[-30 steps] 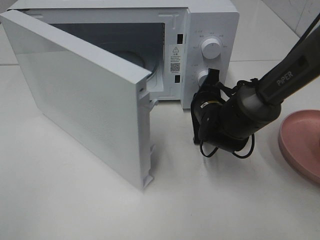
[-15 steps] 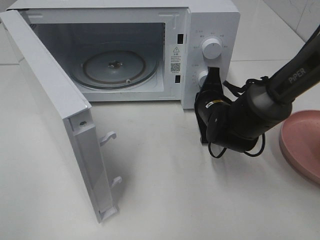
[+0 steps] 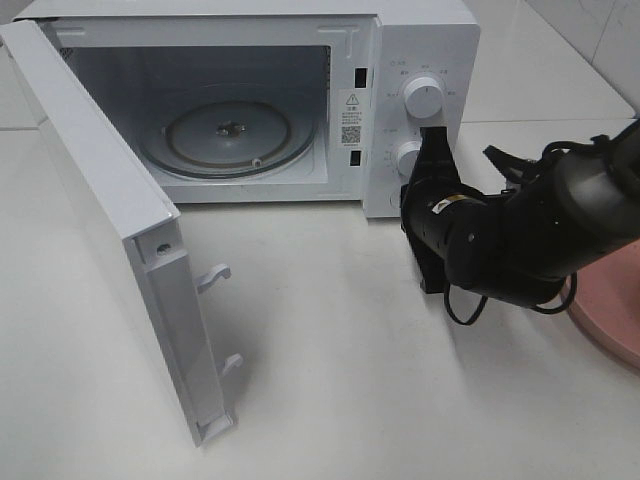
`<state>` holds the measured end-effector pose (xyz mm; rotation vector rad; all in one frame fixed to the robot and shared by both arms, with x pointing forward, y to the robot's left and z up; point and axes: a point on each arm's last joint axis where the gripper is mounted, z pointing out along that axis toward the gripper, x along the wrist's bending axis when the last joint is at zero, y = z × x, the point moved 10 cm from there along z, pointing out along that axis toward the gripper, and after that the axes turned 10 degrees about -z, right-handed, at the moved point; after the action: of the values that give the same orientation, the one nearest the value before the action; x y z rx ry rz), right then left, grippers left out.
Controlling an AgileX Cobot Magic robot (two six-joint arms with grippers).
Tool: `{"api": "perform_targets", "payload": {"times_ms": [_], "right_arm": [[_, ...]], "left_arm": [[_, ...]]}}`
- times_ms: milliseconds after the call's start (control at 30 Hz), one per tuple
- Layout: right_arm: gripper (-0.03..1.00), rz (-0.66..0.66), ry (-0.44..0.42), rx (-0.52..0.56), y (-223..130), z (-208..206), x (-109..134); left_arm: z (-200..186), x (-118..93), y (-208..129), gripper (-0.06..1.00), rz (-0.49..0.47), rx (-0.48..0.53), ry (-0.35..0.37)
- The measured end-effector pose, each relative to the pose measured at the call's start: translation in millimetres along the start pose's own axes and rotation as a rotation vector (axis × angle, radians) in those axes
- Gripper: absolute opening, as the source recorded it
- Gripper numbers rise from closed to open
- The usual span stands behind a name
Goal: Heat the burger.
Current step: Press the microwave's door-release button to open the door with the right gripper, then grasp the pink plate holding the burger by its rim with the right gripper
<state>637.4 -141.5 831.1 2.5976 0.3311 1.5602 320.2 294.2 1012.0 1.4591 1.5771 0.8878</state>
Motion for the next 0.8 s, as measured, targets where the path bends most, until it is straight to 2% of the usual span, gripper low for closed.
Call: {"api": "perform_targets", "payload": {"times_ms": [133, 200, 233, 267, 333, 367, 400, 433, 500, 533, 567, 633, 667, 733, 800], "right_arm": [[0.02, -0.057, -0.026, 0.029, 0.7, -12.4, -2.8], [0.02, -0.145, -0.058, 0.068, 0.4, -25.4, -9.2], [0.02, -0.145, -0.058, 0.068, 0.4, -25.4, -9.2], [0.02, -0.215, -0.081, 0.096, 0.2, -34.6, -13.6], [0.02, -0.243, -0.090, 0.111, -0.1, -39.0, -14.7], [0.02, -0.329, -0.115, 0.153, -2.3, -48.4, -19.6], [0.02, -0.329, -0.115, 0.153, -2.3, -48.4, -19.6], [0.02, -0.410, -0.145, 0.201, -4.4, -55.9, -24.9], [0.02, -0.447, -0.151, 0.221, -5.5, -58.5, -25.5], [0.02, -0.539, -0.166, 0.274, -7.4, -65.2, -26.9], [0.02, -0.539, -0.166, 0.274, -7.4, -65.2, -26.9], [0.03, -0.668, -0.173, 0.348, -8.8, -75.0, -27.6], [0.03, -0.668, -0.173, 0.348, -8.8, -75.0, -27.6], [0.04, -0.786, -0.186, 0.430, -7.7, -84.7, -31.0], [0.04, -0.824, -0.189, 0.460, -7.1, -88.4, -32.5]], "left_arm": [[0.0, 0.0, 0.0, 0.99, 0.000, 0.000, 0.000], [0.0, 0.0, 0.0, 0.99, 0.000, 0.000, 0.000], [0.0, 0.0, 0.0, 0.99, 0.000, 0.000, 0.000], [0.0, 0.0, 0.0, 0.99, 0.000, 0.000, 0.000], [0.0, 0.0, 0.0, 0.99, 0.000, 0.000, 0.000], [0.0, 0.0, 0.0, 0.99, 0.000, 0.000, 0.000], [0.0, 0.0, 0.0, 0.99, 0.000, 0.000, 0.000], [0.0, 0.0, 0.0, 0.99, 0.000, 0.000, 0.000], [0.0, 0.0, 0.0, 0.99, 0.000, 0.000, 0.000], [0.0, 0.0, 0.0, 0.99, 0.000, 0.000, 0.000], [0.0, 0.0, 0.0, 0.99, 0.000, 0.000, 0.000], [0.0, 0.0, 0.0, 0.99, 0.000, 0.000, 0.000], [0.0, 0.0, 0.0, 0.99, 0.000, 0.000, 0.000], [0.0, 0.0, 0.0, 0.99, 0.000, 0.000, 0.000], [0.0, 0.0, 0.0, 0.99, 0.000, 0.000, 0.000]]}}
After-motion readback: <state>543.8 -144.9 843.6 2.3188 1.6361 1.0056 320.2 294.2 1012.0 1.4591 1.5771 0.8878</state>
